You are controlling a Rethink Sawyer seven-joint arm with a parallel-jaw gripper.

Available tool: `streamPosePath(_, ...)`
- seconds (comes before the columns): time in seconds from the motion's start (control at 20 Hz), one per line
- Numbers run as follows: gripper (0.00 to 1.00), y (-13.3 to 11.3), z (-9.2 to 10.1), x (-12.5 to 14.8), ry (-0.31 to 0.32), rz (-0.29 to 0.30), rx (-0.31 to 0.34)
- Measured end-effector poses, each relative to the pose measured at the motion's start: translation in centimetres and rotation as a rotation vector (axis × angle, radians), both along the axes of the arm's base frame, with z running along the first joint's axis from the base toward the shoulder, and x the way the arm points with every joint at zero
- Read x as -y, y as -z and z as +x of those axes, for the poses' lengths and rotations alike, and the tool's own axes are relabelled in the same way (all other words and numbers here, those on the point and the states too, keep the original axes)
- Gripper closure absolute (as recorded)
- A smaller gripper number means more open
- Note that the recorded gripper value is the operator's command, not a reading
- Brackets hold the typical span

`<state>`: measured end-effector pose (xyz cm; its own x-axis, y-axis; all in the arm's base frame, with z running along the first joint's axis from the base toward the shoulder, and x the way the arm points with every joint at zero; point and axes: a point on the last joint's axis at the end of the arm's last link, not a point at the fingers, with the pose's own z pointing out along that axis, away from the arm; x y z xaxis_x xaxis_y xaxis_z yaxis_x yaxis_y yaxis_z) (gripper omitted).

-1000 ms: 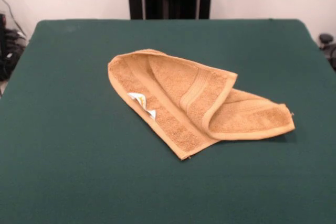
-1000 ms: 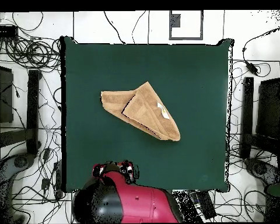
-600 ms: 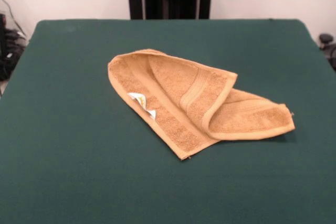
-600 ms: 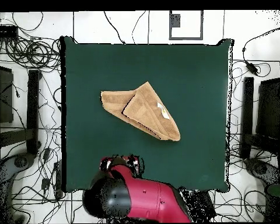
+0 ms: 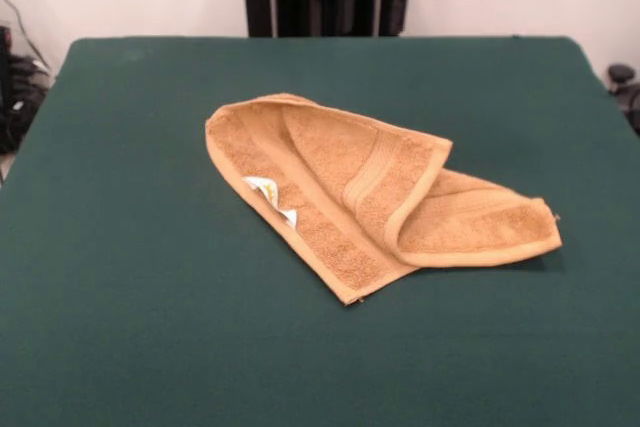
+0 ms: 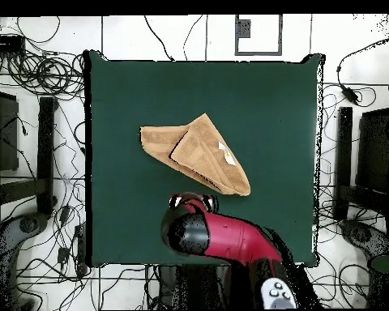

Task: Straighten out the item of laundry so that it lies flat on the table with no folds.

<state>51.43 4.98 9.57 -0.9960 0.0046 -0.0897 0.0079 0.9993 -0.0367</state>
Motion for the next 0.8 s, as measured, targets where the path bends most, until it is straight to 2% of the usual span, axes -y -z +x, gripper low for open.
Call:
streamPosePath(0.2,0.0,2.7,0.7,3.1,0.036,0.004,-0.029)
streamPosePath(0.45,0.0,5.9,1.6,6.5,0.046,-0.006,-0.042)
streamPosePath(0.65,0.0,8.0,2.3,6.9,0.028,-0.013,-0.033)
streamPosePath(0.8,0.0,9.1,2.6,6.0,0.007,-0.018,-0.014)
